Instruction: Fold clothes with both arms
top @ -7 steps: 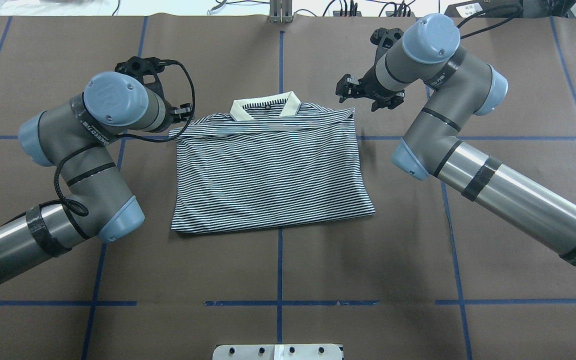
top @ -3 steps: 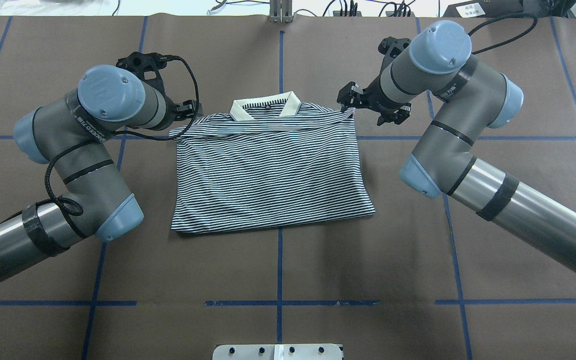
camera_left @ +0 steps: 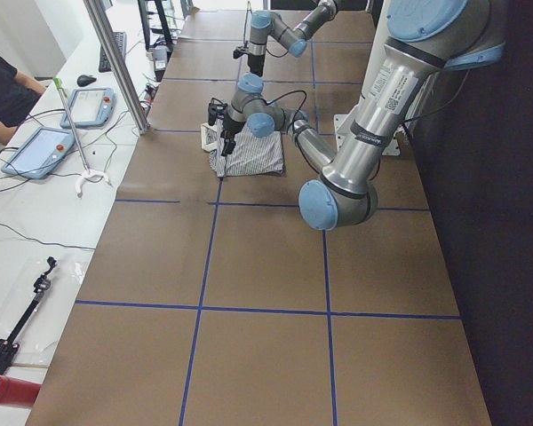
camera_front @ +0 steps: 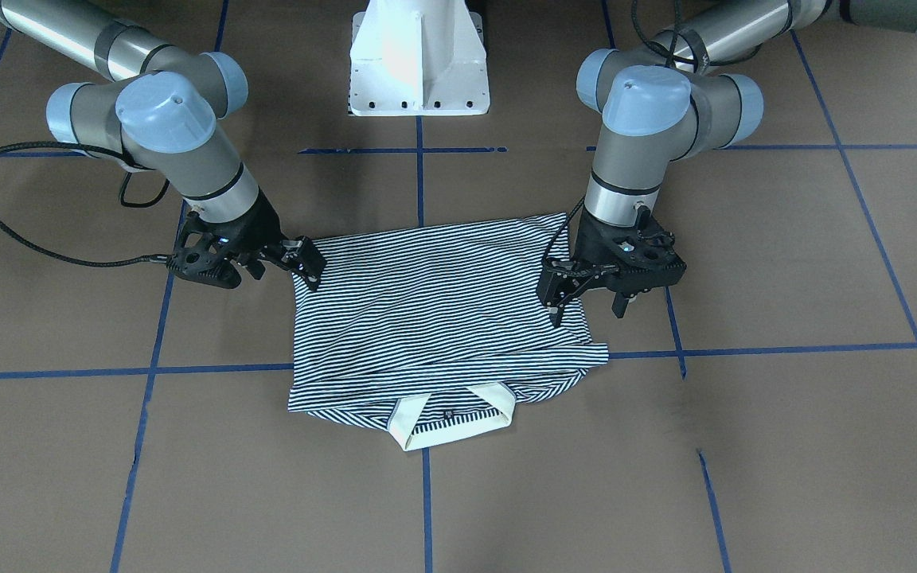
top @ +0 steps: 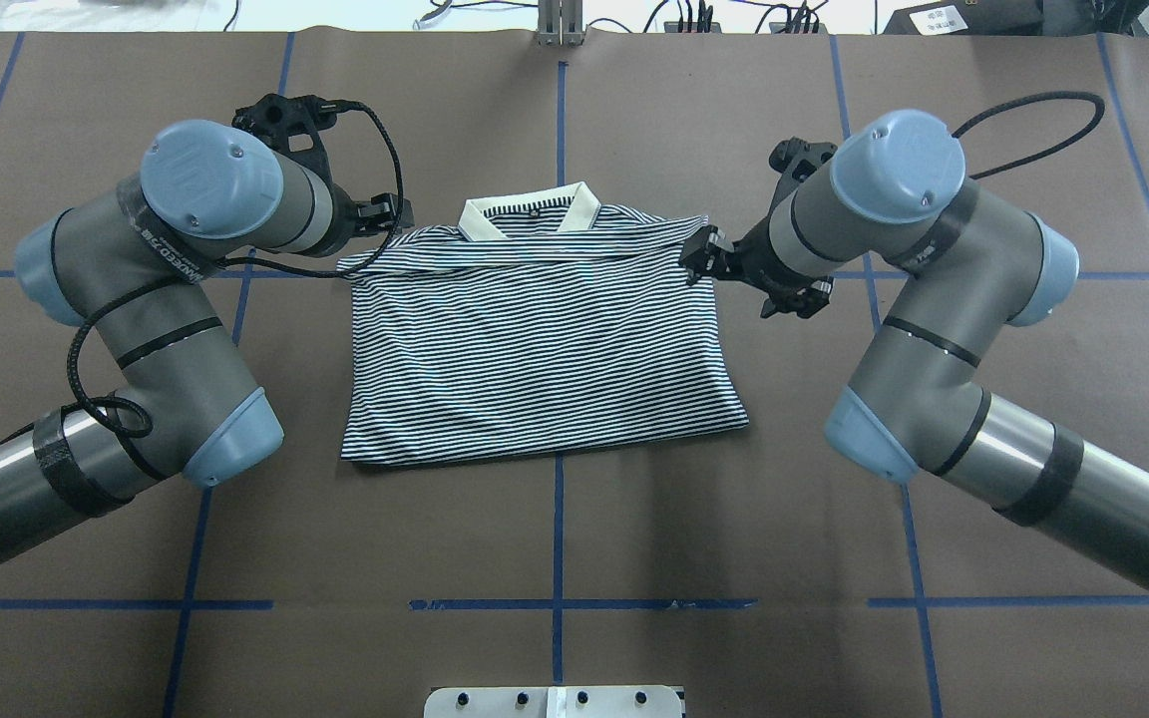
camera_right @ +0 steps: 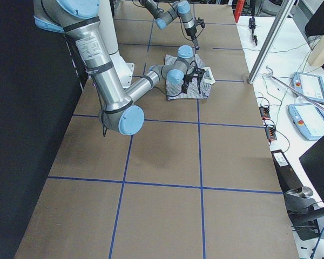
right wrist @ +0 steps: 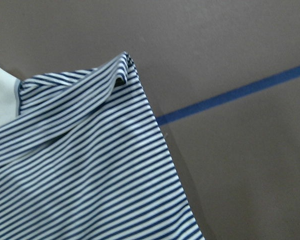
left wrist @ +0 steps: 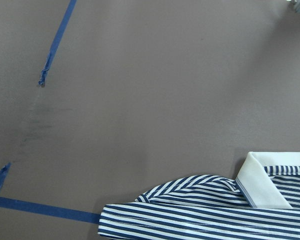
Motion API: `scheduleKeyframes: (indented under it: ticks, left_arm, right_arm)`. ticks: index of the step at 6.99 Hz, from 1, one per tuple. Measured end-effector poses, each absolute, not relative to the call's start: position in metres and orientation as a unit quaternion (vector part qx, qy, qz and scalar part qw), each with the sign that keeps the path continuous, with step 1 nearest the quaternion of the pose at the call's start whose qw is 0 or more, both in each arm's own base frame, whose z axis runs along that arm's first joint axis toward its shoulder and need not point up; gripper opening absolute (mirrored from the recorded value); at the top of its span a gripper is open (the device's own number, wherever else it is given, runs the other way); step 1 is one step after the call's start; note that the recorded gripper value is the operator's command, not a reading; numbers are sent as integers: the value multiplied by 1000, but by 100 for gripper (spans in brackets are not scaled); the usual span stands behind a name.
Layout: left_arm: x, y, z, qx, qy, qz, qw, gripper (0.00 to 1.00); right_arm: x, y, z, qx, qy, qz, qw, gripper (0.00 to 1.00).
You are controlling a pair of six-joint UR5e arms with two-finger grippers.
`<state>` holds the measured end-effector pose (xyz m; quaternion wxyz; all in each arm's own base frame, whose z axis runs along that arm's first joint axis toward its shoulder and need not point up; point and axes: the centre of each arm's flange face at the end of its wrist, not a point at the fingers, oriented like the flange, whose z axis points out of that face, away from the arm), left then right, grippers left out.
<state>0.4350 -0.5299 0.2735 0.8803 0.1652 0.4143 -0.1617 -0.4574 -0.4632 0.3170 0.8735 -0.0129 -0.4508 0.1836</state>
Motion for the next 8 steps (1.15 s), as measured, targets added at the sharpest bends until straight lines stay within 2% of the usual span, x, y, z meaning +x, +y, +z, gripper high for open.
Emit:
scheduleKeyframes:
  ticks: [2, 4, 5, 6, 7, 8]
  left_arm:
    - [432, -527, 266, 168, 420, -161, 877, 100]
    - [430, -526, 262, 170, 424, -161, 875, 100]
    - [430, -525, 260, 171, 426, -161, 874, 100]
    - [429, -524, 258, 172, 427, -161, 873, 100]
    - [428, -524, 257, 173, 428, -160, 872, 100]
    - [428, -523, 257, 173, 428, -160, 872, 100]
  right_arm:
    - [-481, -431, 335, -15, -433, 173, 885, 99]
    - [-493, -421, 346, -18, -423, 164, 891, 96]
    - [-496, -419, 351, -20, -419, 161, 893, 88]
    - [-498, -419, 353, -21, -417, 160, 894, 73]
    - [-499, -418, 353, -23, -417, 159, 895, 38]
    - [-500, -417, 352, -24, -418, 158, 894, 8]
